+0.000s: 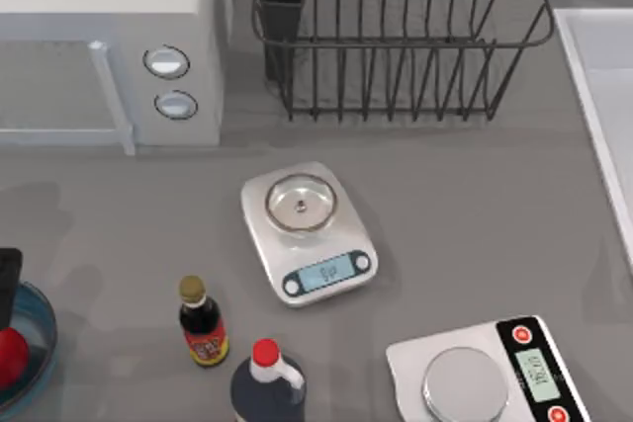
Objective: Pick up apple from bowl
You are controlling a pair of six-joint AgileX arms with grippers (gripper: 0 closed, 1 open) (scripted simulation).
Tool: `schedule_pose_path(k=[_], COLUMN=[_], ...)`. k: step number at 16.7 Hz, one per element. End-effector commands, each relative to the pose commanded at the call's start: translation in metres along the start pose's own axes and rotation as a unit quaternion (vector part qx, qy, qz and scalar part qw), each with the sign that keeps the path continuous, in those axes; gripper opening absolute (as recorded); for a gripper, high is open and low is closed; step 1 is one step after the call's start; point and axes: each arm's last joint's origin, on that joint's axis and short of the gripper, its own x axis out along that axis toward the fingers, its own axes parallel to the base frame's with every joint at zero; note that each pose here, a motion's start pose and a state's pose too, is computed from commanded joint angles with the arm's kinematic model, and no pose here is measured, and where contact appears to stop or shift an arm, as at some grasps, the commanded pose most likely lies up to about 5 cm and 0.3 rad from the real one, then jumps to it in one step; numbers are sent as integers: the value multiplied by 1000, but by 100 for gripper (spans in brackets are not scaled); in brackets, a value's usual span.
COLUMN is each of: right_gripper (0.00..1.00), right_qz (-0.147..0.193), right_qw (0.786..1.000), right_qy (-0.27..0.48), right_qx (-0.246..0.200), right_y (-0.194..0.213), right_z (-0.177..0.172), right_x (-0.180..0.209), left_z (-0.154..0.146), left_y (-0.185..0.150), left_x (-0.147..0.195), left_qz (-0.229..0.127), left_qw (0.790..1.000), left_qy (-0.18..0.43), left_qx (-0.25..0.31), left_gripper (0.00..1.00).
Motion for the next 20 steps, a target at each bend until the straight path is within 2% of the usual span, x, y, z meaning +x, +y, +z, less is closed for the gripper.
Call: schedule_pose_path(k=[2, 5, 11, 20], right_gripper=[100, 100, 100, 100], right_qz=[0, 0, 0, 0], right_qw=[1000, 1000, 1000, 1000], right_qy=[0, 0, 0, 0], right_qx=[0, 0, 0, 0], right_y=[0, 0, 0, 0], right_z=[0, 0, 0, 0], right_x=[0, 0, 0, 0], left_z=[11, 19, 18, 6], left_y=[4, 7, 6, 5], left_x=[4, 7, 11, 85], left_qz=[-8, -13, -14, -13], left_qw=[998, 996, 996, 996], left_qy=[55, 91, 92, 89], left_qx=[1, 1, 3, 1], left_gripper=[100, 100, 100, 100])
